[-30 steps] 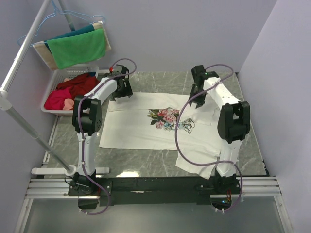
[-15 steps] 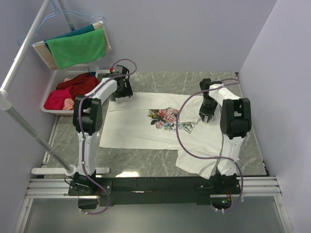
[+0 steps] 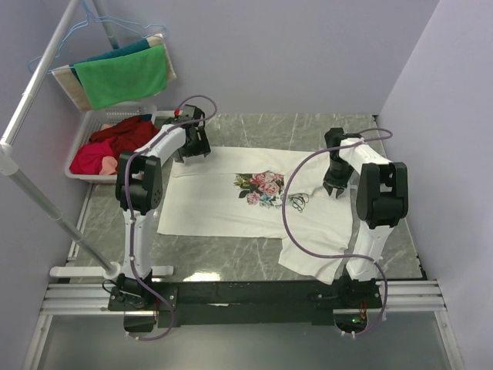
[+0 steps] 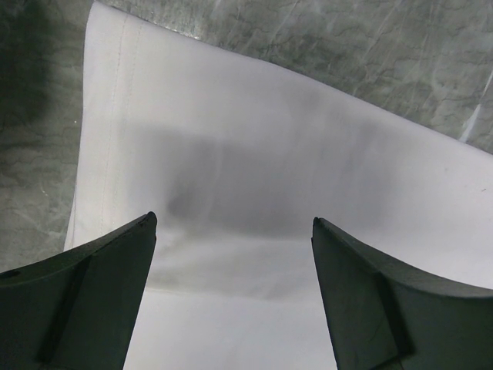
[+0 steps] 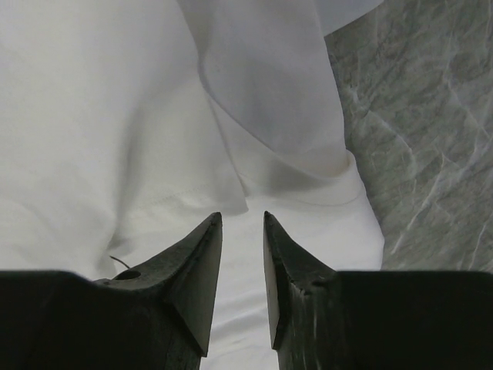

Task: Fold and stack the t-shirts
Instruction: Fold the tshirt

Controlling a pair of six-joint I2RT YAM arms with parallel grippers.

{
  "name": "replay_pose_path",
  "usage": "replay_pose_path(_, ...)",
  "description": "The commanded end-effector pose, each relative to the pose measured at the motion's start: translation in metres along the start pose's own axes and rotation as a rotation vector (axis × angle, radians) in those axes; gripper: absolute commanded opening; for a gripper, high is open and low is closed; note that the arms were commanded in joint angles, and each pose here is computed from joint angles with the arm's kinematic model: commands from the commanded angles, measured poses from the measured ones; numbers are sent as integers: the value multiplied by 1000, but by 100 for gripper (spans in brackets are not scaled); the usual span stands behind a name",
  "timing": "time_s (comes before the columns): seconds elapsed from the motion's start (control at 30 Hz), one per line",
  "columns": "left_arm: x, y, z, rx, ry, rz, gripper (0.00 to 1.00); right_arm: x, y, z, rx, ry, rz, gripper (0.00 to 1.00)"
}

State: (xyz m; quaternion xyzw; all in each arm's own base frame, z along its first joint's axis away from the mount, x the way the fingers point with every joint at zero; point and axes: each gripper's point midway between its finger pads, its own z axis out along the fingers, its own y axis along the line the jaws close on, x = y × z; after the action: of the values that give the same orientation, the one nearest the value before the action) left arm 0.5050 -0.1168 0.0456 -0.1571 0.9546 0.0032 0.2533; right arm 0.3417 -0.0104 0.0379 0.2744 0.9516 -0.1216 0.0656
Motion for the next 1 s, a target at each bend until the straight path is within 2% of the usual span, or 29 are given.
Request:
replay_pose_path(0.0, -3, -3, -5, 14, -12, 11, 87, -2, -2, 0, -19, -19, 35, 35)
replay_pose_path(0.5, -2, -3, -6, 16, -9, 14, 87, -7, 8, 18, -49, -7, 59, 32)
replay_pose_path(0.6, -3, -3, -6, 15, -12, 13, 87, -10, 10, 21, -51, -8, 62, 28)
replay_pose_path(0.83, -3, -3, -5, 12, -12, 14, 87, -11, 4, 17, -22, -13, 70, 6)
replay_pose_path(0.97, -3, -3, -5, 9, -12, 11, 87, -16, -6, 3, 6, -48, 71, 2)
